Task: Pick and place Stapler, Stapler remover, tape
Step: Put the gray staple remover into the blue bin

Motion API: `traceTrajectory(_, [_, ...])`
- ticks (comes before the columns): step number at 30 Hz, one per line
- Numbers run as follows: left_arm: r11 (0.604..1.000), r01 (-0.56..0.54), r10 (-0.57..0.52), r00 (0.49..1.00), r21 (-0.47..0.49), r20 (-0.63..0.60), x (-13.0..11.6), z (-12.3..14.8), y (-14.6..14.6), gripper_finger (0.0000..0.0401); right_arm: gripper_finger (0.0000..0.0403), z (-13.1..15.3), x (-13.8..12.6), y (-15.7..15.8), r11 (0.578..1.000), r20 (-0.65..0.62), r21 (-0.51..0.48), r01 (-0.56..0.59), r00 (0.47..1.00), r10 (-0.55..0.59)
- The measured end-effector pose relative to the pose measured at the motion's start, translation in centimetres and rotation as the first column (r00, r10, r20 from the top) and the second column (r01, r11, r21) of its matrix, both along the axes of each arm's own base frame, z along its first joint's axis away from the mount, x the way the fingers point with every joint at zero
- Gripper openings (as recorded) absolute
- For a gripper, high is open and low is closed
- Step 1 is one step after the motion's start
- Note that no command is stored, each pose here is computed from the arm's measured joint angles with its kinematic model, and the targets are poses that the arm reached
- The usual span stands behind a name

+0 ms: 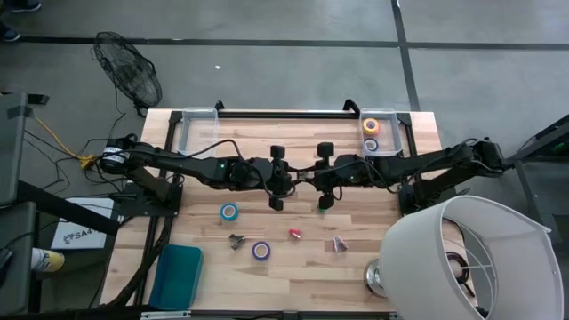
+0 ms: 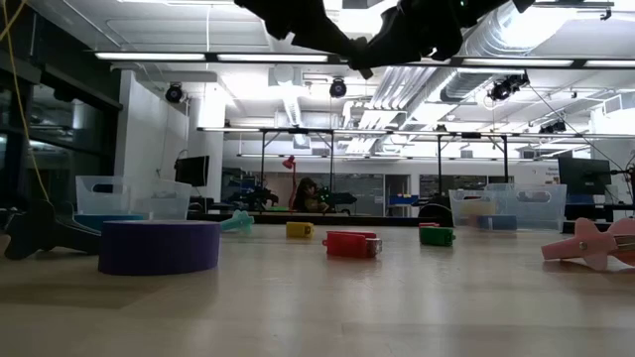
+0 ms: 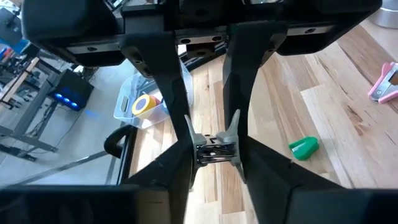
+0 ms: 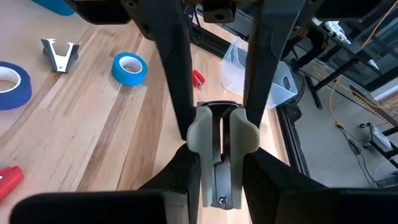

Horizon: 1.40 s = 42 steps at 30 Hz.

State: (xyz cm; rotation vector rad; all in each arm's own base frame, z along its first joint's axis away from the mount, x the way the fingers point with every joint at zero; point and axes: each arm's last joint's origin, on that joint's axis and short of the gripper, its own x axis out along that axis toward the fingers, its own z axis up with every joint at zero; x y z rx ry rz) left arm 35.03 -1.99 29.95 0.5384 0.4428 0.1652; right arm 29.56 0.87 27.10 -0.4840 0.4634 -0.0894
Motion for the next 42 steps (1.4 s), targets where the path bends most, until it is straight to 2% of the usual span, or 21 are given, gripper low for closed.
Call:
traceTrajectory(4, [1.0,0.004,-0.004,1.0,-0.016,0.004,0.0,0.0,0.0,0.0091,0.0079,0.0,0.0,0.0,1.0,-0.001,-0.003,0.007,1.0,-0.007])
traceTrajectory(13, [0.999,0.008,-0.008,1.0,-0.031,0.007,0.0,0.0,0.0,0.0092,0.0082,-0.1,0.0,0.0,1.0,-0.006,0.005,0.004,1.0,-0.004])
traceTrajectory(22, [1.0,0.017,-0.017,1.0,-0.026,0.002,0.0,0.0,-0.1,0.009,0.0157,-0.5,-0.3,-0.2,0.987,-0.032,0.084,0.136,0.991,-0.133])
traceTrajectory(30, [1.0,-0.022,0.021,0.992,-0.006,-0.128,-1.4,-0.4,0.1,0.009,0.0175,-1.8,-1.2,-0.3,0.95,-0.172,0.198,0.241,0.963,-0.208])
traceTrajectory(33, [0.998,-0.018,0.004,0.976,-0.063,-0.217,-2.7,-0.4,0.1,0.009,0.0176,-2.5,-1.7,-0.2,0.937,-0.254,0.218,0.273,0.943,-0.215])
traceTrajectory(36, [0.984,-0.005,-0.053,0.948,-0.18,-0.315,-4.4,-0.4,0.0,0.009,0.0175,-3.0,-2.1,-0.2,0.934,-0.32,0.234,0.271,0.928,-0.189])
traceTrajectory(39, [0.95,-0.019,-0.122,0.896,-0.313,-0.426,-6.5,-0.4,-0.4,0.009,0.0174,-3.1,-2.3,-0.1,0.929,-0.347,0.256,0.269,0.922,-0.171])
traceTrajectory(42, [0.904,-0.077,-0.181,0.821,-0.42,-0.541,-8.6,-0.6,-1.3,0.009,0.0174,-3.2,-2.3,-0.1,0.924,-0.349,0.264,0.276,0.921,-0.175])
